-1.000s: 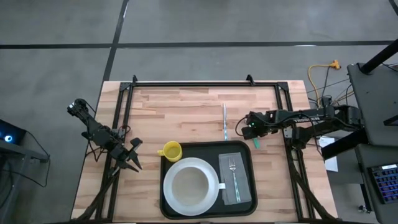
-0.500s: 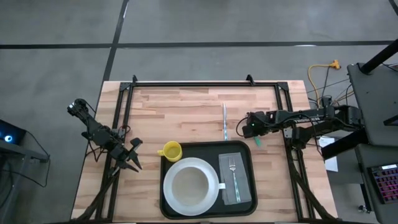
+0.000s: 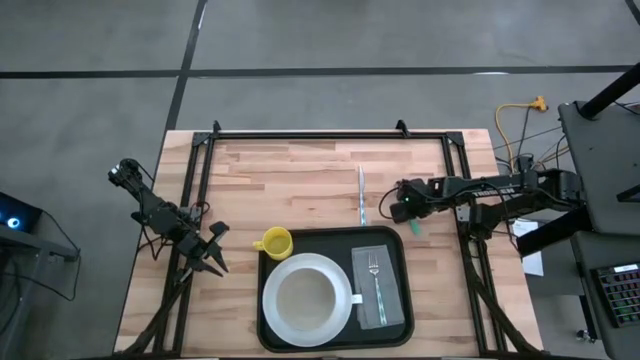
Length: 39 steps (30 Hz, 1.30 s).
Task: Set up tray
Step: Put the blue spoon on the gray napkin to the left of the blue fork
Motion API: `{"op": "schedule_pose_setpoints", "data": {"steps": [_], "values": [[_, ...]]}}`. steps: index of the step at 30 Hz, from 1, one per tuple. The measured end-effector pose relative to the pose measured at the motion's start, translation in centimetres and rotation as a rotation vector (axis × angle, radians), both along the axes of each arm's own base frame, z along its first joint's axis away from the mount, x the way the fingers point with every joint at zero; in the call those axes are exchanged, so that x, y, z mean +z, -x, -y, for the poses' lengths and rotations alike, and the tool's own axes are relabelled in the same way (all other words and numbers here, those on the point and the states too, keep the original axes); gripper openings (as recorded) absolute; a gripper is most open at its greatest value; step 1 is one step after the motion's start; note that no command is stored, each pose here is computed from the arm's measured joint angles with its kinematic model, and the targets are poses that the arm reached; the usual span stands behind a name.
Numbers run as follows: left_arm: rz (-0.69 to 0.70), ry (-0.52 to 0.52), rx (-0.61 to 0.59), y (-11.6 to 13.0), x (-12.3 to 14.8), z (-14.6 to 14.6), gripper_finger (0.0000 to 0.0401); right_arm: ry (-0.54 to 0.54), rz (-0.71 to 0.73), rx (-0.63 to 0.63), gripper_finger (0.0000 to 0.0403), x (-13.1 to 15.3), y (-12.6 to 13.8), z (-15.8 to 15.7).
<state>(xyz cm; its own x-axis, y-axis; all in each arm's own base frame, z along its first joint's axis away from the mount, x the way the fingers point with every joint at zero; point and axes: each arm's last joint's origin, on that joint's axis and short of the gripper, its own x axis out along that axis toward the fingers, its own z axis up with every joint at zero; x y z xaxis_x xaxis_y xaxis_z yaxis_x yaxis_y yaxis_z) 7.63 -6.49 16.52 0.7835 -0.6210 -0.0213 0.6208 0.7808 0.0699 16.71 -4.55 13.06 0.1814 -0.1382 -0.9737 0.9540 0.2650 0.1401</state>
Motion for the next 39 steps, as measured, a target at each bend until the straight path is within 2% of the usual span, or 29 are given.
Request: {"op": "schedule_pose_setpoints", "data": {"steps": [3, 18, 26, 32, 39], "values": [[0.0, 0.0, 0.0, 0.0, 0.0, 0.0, 0.0048, -0.002, -0.027, 0.056, 0.0068, 0.0, 0.2, -0.1], [0.0, 0.0, 0.0, 0.0, 0.0, 0.0, 0.0048, -0.052, -0.071, 0.091, 0.0068, -0.2, 0.6, -0.3], [0.0, 0.0, 0.0, 0.0, 0.0, 0.0, 0.0048, -0.058, -0.159, 0.114, 0.0068, -1.2, 0.1, -0.1], [0.0, 0.0, 0.0, 0.0, 0.0, 0.0, 0.0048, -0.054, -0.158, 0.125, 0.0059, -0.2, -0.3, 0.0], [0.0, 0.0, 0.0, 0.0, 0.0, 0.0, 0.0048, -0.051, -0.233, 0.122, 0.0039, 0.9, -0.5, 0.1]]}}
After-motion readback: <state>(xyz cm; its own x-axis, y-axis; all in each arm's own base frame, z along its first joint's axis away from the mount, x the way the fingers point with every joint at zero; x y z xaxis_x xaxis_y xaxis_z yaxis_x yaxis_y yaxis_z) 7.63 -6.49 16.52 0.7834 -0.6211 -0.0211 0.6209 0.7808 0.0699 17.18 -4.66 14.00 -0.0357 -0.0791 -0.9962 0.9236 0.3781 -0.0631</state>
